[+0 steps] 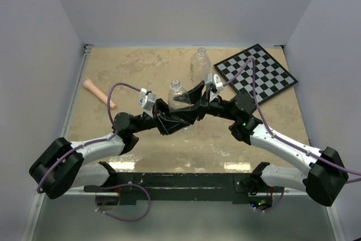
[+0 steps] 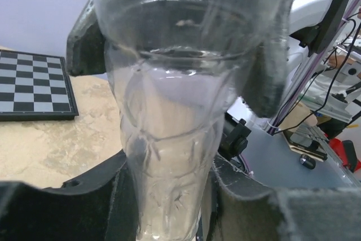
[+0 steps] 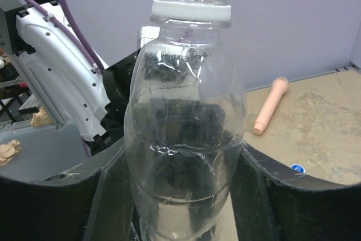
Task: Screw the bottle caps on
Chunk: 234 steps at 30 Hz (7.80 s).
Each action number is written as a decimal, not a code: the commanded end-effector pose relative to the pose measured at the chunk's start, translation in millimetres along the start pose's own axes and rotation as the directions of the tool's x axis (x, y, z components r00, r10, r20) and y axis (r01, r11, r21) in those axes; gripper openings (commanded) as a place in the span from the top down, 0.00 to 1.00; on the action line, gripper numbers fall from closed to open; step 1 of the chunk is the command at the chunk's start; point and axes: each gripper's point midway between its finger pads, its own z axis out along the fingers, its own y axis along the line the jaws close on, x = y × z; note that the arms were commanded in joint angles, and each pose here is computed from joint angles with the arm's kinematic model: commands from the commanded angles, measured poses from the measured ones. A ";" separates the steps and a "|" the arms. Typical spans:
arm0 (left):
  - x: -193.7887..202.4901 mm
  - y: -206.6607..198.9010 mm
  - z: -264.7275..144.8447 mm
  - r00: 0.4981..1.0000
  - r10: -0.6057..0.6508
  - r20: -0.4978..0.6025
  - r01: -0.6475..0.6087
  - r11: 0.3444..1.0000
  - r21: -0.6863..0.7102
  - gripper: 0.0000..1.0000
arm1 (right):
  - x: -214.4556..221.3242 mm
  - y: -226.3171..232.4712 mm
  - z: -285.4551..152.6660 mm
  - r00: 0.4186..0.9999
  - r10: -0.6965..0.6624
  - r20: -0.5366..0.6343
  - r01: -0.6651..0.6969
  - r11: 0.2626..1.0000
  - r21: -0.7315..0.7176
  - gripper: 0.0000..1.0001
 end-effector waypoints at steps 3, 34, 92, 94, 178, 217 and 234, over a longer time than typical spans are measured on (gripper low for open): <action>-29.9 -12.3 4.2 0.985 0.128 0.112 -0.133 0.990 0.040 0.44 | -5.8 7.0 3.7 1.000 -0.021 -0.010 0.021 0.999 -0.028 0.60; -20.1 224.4 -180.5 0.783 -0.453 -0.427 -0.323 0.291 -0.901 0.04 | 30.7 -96.9 -70.9 0.872 -0.019 -0.489 0.314 0.788 0.529 0.60; 64.7 302.1 -237.5 0.537 -0.737 -0.410 -0.385 0.218 -0.897 0.67 | 39.7 -95.6 -80.3 0.862 -0.033 -0.505 0.335 0.785 0.521 0.60; 60.1 300.7 -236.2 0.541 -0.728 -0.420 -0.390 0.225 -0.893 0.71 | 40.2 -95.4 -80.5 0.862 -0.034 -0.506 0.336 0.786 0.519 0.60; -55.0 25.6 -41.1 0.803 0.097 -0.589 -0.039 0.993 0.111 1.00 | 63.7 -48.1 -72.3 0.580 -0.354 -0.734 0.665 0.726 0.175 0.65; -47.0 -3.3 -32.2 0.835 0.048 -0.548 0.051 0.985 0.165 1.00 | 48.5 -29.1 -54.3 0.698 -0.383 -0.606 0.598 0.776 0.199 0.71; -37.6 4.4 -33.9 0.777 -0.049 -0.628 0.129 0.988 0.083 1.00 | 44.1 -39.9 -62.7 0.658 -0.399 -0.639 0.666 0.704 0.246 0.73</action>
